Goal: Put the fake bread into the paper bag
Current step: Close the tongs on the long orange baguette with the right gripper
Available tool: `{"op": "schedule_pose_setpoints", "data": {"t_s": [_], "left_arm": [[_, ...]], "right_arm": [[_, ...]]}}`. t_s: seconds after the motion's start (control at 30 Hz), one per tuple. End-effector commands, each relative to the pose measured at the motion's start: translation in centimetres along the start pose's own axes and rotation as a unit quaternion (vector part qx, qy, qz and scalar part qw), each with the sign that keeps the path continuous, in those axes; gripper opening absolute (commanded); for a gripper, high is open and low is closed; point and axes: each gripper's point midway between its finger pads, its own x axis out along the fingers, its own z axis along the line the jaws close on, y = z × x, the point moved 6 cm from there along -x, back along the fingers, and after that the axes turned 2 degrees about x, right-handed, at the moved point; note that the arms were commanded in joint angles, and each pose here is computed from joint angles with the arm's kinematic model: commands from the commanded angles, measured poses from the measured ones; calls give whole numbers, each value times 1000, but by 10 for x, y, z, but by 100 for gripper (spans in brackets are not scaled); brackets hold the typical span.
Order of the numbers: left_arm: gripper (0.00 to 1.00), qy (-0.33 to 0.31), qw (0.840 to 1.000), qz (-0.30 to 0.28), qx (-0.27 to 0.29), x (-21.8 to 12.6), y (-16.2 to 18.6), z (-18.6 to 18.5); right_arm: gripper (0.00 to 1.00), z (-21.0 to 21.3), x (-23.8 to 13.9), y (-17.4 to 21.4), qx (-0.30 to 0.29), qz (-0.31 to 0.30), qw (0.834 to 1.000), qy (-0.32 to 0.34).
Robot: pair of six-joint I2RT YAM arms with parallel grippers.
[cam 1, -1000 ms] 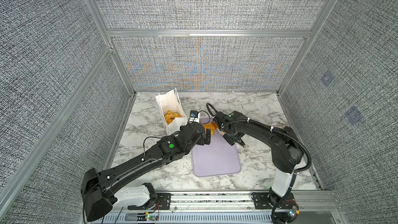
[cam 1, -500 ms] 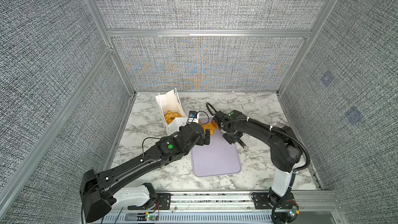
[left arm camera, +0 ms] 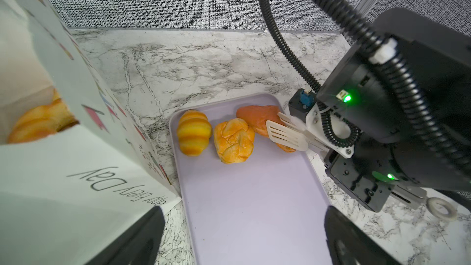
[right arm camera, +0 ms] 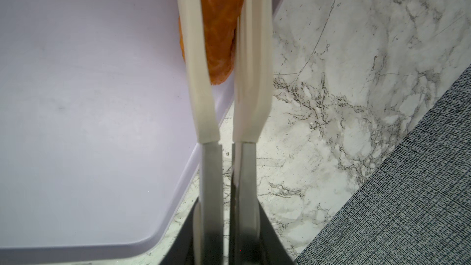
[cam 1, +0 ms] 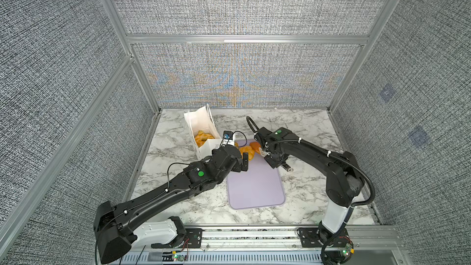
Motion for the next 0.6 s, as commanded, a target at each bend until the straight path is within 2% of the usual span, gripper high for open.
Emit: {"op": "schedule_pose_setpoints", "data": {"t_s": [0.0, 0.57], "left_arm": [[99, -2, 1000, -14, 3, -1, -5, 0], [99, -5, 999, -23, 27, 2, -21, -9]], "right_arm": [[28, -4, -6, 1, 14, -8, 1000, -11], [28, -17, -40, 2, 49, -58, 997, -35]]}}
